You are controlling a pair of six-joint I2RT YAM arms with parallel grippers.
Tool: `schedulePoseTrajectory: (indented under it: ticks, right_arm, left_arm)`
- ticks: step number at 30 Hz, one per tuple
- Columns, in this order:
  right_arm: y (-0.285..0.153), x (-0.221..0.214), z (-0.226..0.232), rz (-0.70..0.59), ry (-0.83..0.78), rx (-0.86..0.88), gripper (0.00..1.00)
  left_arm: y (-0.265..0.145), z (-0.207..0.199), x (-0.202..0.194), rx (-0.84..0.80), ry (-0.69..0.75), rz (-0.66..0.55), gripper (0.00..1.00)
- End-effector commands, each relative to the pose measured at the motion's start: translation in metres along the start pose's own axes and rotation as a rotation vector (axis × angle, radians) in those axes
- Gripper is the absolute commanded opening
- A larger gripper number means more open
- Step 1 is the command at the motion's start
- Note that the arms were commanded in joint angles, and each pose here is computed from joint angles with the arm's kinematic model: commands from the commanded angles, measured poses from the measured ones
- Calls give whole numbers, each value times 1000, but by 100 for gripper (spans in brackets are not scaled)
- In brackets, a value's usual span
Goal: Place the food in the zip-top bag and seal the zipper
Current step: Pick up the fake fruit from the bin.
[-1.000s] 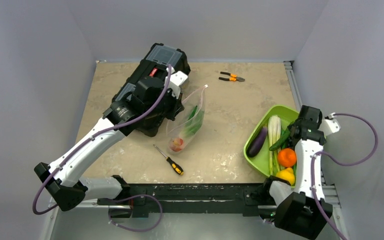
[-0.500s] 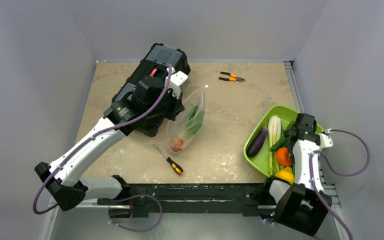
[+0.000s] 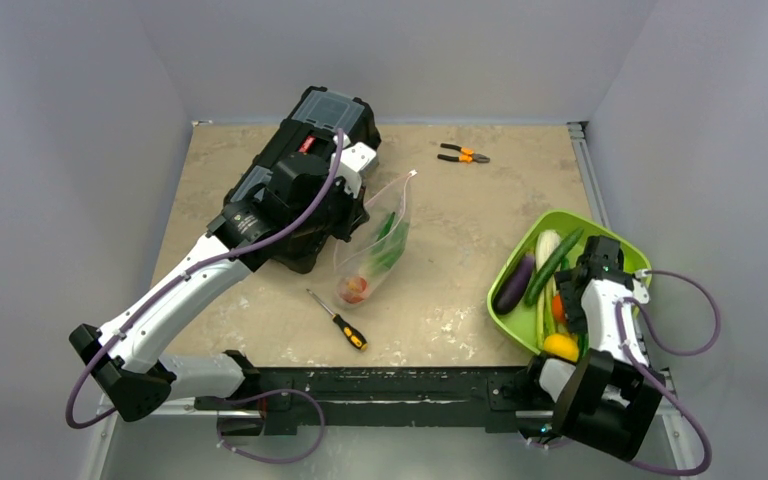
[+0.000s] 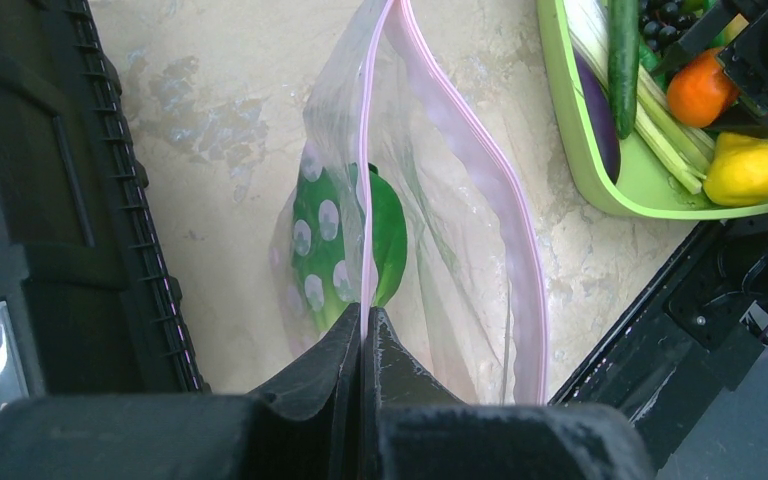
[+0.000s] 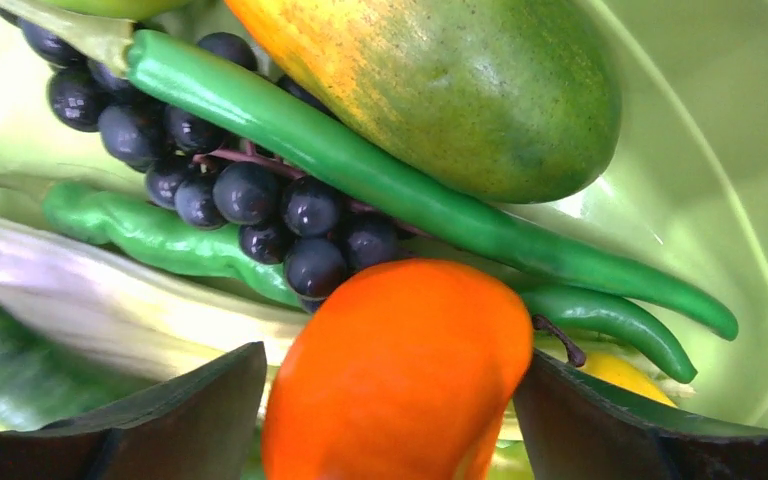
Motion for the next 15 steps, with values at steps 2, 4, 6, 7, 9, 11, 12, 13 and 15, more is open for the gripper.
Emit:
schedulePoseTrajectory:
  ticks: [2,4,6,7,9,11,12,13,15]
  right_arm:
    - [-32,17,10,-70,42,120,76]
    - [-43,24,13,-109,44,172,57]
    - [-52,29,16,-134,40,218,35]
    - [-57,31,17,-148,31,235,26]
    - [-66,35,23,-155,6,290,15]
    - [-77,38,33,-163,-27,375,5]
    - [-80,39,34,-164,-39,395,1]
    - [-86,42,37,-171,-52,420,0]
    - [-95,42,46,-168,-122,512,0]
  left_arm:
    - [-4,-7,14,-32,-3,-43,0]
    - [-4,-7,14,-33,-4,-42,0]
    - [-4,-7,14,-34,-3,-40,0]
    - [-4,-7,14,-32,-3,-41,0]
    - [-5,-7,14,-30,-2,-41,0]
    - [-5,-7,14,-31,-2,-42,0]
    - [-5,-7,14,-31,-2,-42,0]
    - [-5,-7,14,-32,-2,-43,0]
    - [-6,-7,14,-33,-3,-42,0]
Point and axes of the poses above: each gripper's point midway between its finger pads, its own y axis out along the fingers, its own z axis along the line the jaws close on, x = y × z, the point moved 6 cm from there along -y, back along the fingers, and after that the axes turned 10 degrees about -y, right-handed, at the moved point
